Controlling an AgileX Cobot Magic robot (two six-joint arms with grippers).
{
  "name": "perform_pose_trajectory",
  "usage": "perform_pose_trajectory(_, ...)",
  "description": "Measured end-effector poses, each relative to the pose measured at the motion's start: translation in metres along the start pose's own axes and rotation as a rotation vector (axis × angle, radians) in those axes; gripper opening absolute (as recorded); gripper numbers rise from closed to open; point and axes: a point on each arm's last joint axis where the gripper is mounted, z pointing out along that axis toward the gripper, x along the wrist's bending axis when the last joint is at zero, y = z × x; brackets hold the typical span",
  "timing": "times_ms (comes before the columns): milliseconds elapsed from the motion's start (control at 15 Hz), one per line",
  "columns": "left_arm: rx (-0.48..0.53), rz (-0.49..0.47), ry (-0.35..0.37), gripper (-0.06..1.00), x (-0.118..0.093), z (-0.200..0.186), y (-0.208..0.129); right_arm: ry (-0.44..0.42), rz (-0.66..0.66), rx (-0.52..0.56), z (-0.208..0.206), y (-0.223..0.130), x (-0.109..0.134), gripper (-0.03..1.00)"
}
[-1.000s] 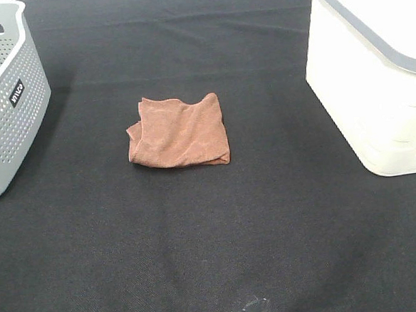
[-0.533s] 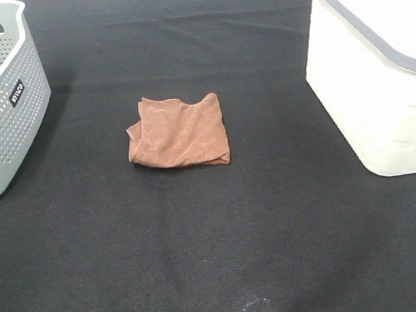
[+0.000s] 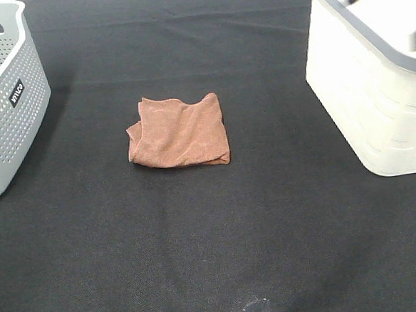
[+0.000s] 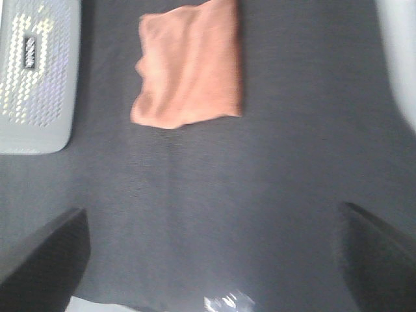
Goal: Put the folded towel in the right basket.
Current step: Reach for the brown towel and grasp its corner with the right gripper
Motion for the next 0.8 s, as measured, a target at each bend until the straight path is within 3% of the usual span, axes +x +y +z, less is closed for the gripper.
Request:
perform_pose_trajectory(200,0.000,0.000,0.000,0.99,0.000,0.000,0.000,0.036,-0.035,0.112,0.083,0.004,0.036,0.97)
perform_pose_trajectory(800,0.000,0.000,0.000,0.99,0.000,0.000,0.000,0.041,-0.021,0.167,0.157,0.042,0.050,0.97)
